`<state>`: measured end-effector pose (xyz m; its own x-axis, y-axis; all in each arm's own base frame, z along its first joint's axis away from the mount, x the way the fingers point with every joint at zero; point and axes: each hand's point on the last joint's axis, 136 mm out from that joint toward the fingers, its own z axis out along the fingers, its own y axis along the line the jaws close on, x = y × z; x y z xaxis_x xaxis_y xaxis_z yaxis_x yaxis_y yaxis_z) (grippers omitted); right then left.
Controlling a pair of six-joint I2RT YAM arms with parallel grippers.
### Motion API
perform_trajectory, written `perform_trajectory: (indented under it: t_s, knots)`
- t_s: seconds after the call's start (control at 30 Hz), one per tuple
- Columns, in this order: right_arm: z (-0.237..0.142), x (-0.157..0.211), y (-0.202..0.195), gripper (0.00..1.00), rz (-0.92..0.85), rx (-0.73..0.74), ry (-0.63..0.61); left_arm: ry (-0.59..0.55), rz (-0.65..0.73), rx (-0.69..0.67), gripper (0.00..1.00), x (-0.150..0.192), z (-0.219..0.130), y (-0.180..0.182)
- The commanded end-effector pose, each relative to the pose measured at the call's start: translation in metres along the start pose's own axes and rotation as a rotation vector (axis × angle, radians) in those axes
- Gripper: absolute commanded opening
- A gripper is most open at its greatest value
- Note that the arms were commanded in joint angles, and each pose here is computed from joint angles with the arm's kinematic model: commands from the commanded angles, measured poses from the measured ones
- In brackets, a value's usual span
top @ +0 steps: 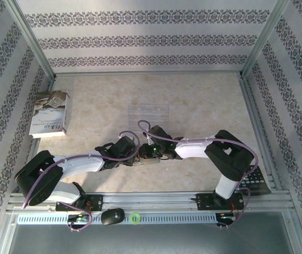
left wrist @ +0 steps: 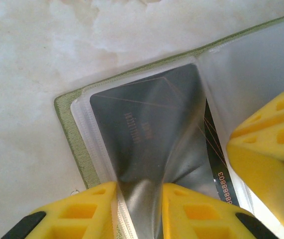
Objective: Take the credit cards out of the card holder
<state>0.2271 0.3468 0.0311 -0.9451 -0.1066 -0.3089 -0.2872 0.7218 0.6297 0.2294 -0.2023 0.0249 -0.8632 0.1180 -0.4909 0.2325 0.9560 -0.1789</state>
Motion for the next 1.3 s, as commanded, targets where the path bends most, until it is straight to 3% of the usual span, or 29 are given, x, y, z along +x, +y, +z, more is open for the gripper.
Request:
perform_trajectory:
  t_s: [0.0, 0.67, 1.27]
  knots:
    - [0.004, -0.005, 0.004, 0.16, 0.006, -0.02, 0.006, 0.02, -0.002, 0.003, 0.29, 0.012, 0.001, 0.002]
    - [0.011, 0.0, -0.009, 0.18, 0.048, 0.04, 0.052, 0.016, -0.013, 0.012, 0.34, 0.014, 0.0, 0.002]
    - [-0.003, 0.001, -0.02, 0.18, 0.056, 0.095, 0.013, 0.02, -0.022, 0.021, 0.32, 0.016, 0.002, 0.002]
